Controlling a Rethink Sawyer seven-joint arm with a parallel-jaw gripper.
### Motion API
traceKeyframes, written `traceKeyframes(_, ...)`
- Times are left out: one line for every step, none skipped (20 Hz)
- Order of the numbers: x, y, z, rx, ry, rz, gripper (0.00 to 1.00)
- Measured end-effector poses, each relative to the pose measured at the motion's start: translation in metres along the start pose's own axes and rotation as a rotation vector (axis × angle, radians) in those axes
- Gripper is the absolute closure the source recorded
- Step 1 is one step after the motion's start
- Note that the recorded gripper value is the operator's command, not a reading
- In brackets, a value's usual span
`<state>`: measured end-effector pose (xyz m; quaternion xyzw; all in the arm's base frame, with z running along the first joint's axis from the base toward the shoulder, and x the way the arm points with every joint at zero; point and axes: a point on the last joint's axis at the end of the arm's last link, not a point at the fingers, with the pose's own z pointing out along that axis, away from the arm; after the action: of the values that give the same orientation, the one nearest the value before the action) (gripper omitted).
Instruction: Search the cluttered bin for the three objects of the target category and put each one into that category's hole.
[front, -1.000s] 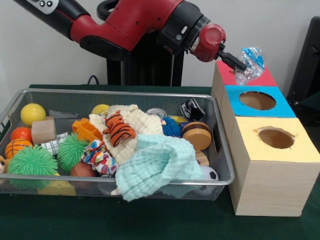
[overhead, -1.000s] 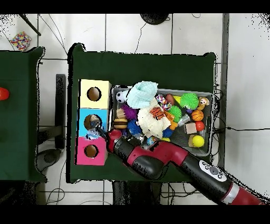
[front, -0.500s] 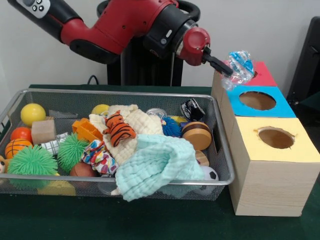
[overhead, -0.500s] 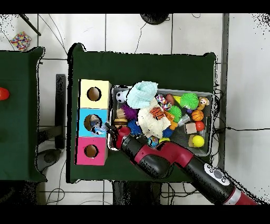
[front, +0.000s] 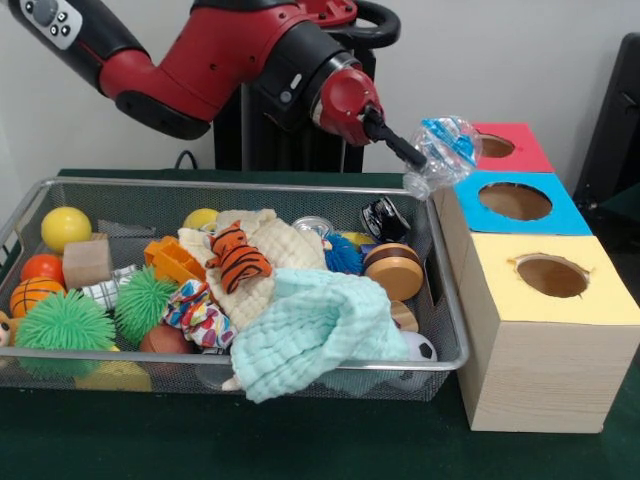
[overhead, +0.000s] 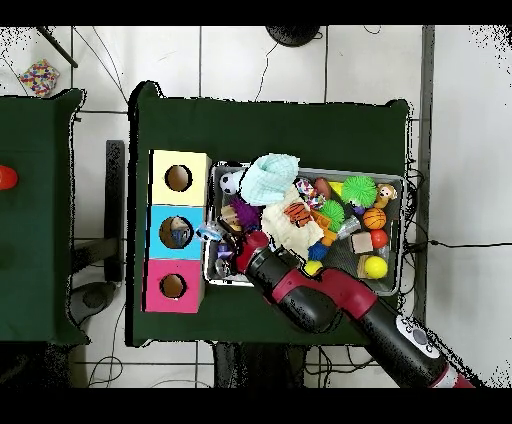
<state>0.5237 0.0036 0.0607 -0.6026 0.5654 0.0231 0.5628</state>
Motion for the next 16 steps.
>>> traceKeyframes(0.001,0.0,0.0,0.001,0.001,0.002,1.0)
traceKeyframes(0.002,-0.001,0.0,0.001,0.002,0.005,1.0)
traceKeyframes(0.003,0.0,0.0,-0.001,0.002,0.008,1.0)
traceKeyframes(0.003,0.0,0.0,-0.005,0.001,0.012,1.0)
traceKeyframes(0.007,0.001,-0.001,-0.027,-0.005,0.032,1.0)
traceKeyframes(0.008,0.002,-0.001,-0.034,-0.006,0.039,1.0)
traceKeyframes(0.01,0.002,-0.002,-0.04,-0.008,0.046,1.0)
traceKeyframes(0.018,0.004,-0.005,-0.071,-0.015,0.086,1.0)
traceKeyframes(0.022,0.005,-0.007,-0.083,-0.018,0.102,1.0)
traceKeyframes(0.025,0.006,-0.009,-0.094,-0.022,0.119,1.0)
traceKeyframes(0.032,0.007,-0.013,-0.119,-0.032,0.156,1.0)
traceKeyframes(0.035,0.008,-0.016,-0.13,-0.037,0.171,1.0)
traceKeyframes(0.041,0.01,-0.02,-0.152,-0.046,0.199,1.0)
traceKeyframes(0.047,0.01,-0.023,-0.169,-0.053,0.218,1.0)
traceKeyframes(0.054,0.011,-0.027,-0.185,-0.059,0.235,1.0)
traceKeyframes(0.058,0.011,-0.029,-0.198,-0.063,0.247,1.0)
